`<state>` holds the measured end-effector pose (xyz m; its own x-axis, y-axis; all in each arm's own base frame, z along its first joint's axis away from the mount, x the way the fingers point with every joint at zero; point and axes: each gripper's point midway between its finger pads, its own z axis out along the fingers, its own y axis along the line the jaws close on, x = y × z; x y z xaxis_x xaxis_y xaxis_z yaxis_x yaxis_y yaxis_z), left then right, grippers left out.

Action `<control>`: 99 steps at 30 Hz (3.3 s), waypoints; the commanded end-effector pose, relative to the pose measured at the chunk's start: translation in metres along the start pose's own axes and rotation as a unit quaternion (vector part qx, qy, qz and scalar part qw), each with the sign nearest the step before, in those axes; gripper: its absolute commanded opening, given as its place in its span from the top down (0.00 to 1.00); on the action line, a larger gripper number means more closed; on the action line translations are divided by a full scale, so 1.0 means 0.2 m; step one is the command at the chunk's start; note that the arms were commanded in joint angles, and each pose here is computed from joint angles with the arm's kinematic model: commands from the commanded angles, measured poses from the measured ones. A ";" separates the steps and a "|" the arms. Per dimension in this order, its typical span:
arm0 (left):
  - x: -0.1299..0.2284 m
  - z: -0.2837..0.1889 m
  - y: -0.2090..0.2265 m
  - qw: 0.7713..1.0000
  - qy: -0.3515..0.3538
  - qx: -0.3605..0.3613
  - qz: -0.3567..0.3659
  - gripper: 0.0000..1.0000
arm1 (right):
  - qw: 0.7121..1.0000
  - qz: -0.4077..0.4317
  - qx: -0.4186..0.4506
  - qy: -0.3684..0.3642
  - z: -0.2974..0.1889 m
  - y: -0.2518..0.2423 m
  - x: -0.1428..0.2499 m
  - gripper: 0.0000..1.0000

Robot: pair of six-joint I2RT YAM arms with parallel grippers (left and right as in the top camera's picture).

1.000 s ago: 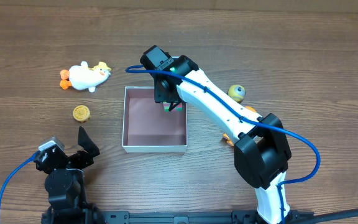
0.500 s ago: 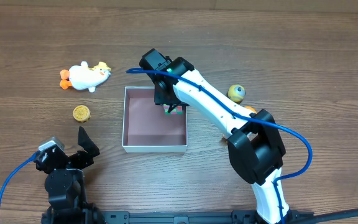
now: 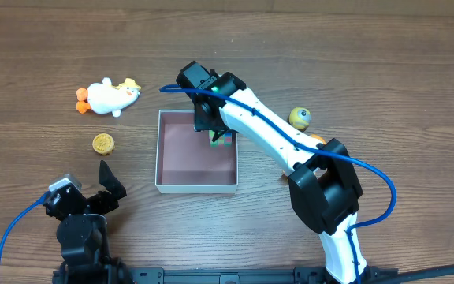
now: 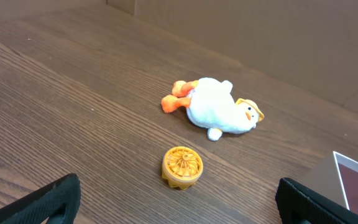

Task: Pack container
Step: 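Carry the cube with the right gripper into the box, then lower the cube into the box's right corner and open the right gripper, then raise the right gripper and move it to the yellow ball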

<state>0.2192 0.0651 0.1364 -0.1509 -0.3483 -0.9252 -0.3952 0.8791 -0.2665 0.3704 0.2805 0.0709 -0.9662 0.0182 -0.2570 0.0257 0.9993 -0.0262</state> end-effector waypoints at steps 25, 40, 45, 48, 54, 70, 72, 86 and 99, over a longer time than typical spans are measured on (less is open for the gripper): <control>0.01 0.00 -0.01 1.000 0.002 0.007 0.011 0.00 | 0.994 -0.065 -0.084 0.035 -0.02 0.15 0.05 0.38; 0.01 0.00 -0.01 1.000 0.002 0.007 0.011 0.00 | 0.989 -0.111 -0.098 0.027 -0.07 0.32 0.19 0.67; 0.01 0.00 -0.01 1.000 0.002 0.007 0.011 0.00 | 0.989 -0.112 -0.094 0.027 -0.05 0.32 0.19 0.68; 0.01 0.00 -0.01 1.000 0.002 0.007 0.011 0.00 | 0.989 -0.113 -0.085 0.037 0.00 0.31 0.21 0.71; 0.01 0.00 -0.01 1.000 0.002 0.007 0.011 0.00 | 0.989 -0.115 -0.067 0.055 0.09 0.29 0.24 0.72; 0.01 0.00 -0.01 1.000 0.002 0.007 0.011 0.00 | 0.994 -0.094 -0.034 0.044 0.13 0.13 0.12 0.71; 0.01 0.00 -0.01 1.000 0.002 0.007 0.011 0.00 | 0.994 -0.094 -0.034 0.043 0.13 0.13 0.12 0.71; 0.01 0.00 -0.01 1.000 0.002 0.007 0.011 0.00 | 0.986 -0.156 -0.046 0.028 0.05 0.17 0.07 0.47; 0.01 0.00 -0.01 1.000 0.002 0.007 0.011 0.00 | 0.977 -0.200 -0.077 0.001 -0.10 0.25 -0.02 0.34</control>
<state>0.2192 0.0651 0.1364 -0.1509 -0.3483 -0.9252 -0.3952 0.8791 -0.2665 0.3623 0.3208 0.0680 -0.9082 -0.3672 -0.2008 -0.3761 0.9266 0.0065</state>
